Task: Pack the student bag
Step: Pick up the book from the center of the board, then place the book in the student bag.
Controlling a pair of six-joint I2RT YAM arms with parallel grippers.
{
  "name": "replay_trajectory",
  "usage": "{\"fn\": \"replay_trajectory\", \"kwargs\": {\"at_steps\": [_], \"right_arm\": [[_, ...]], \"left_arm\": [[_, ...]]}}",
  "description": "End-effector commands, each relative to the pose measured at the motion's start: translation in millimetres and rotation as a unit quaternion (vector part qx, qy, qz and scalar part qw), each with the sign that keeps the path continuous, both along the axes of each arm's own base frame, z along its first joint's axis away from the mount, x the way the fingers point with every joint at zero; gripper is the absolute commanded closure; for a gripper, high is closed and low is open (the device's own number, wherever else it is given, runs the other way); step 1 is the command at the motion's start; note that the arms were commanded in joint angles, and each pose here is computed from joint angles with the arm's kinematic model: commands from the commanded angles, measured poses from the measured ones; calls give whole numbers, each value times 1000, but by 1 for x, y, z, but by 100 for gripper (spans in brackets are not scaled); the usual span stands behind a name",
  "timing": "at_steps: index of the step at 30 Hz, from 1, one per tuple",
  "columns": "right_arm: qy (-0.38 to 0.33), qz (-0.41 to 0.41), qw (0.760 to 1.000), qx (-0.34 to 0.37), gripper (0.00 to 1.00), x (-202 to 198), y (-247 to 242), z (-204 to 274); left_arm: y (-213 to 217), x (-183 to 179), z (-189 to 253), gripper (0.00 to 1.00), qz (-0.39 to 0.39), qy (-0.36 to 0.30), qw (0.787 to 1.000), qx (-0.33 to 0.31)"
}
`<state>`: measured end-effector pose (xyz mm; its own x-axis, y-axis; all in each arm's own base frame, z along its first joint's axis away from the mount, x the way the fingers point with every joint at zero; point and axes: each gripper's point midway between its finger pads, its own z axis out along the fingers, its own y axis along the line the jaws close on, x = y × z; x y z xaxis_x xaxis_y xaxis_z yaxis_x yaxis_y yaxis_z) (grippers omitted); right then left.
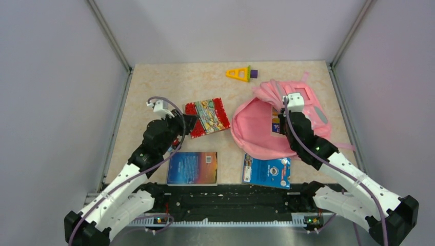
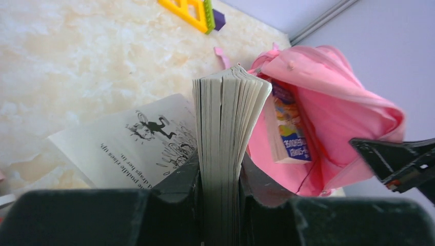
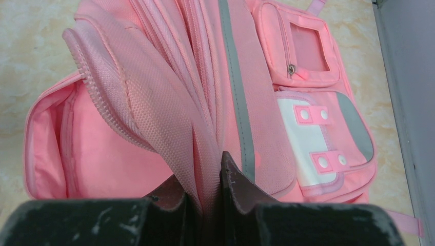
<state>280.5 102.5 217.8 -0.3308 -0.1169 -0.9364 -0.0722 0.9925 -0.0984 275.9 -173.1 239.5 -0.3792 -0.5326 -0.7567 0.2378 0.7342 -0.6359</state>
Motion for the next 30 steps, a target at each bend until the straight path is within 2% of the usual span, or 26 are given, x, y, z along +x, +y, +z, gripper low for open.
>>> {"fn": "replay_trajectory", "kwargs": {"at_steps": [1,13,24,30], "right_arm": [[-73,-2,994,85,100,9,11,46],[-78,-1,993,93,100,8,11,51],[-82,6,991,107,100,8,15,56],[-80,4,991,106,100,8,14,56]], "left_arm": [[-5,0,64,100,-8,-71,996,-58],[-82,-4,88,100,-154,-75,969,-176],[-163,-14,75,100,-221,-37,938,-265],[-201,-3,68,100,-243,-39,931,-269]]}}
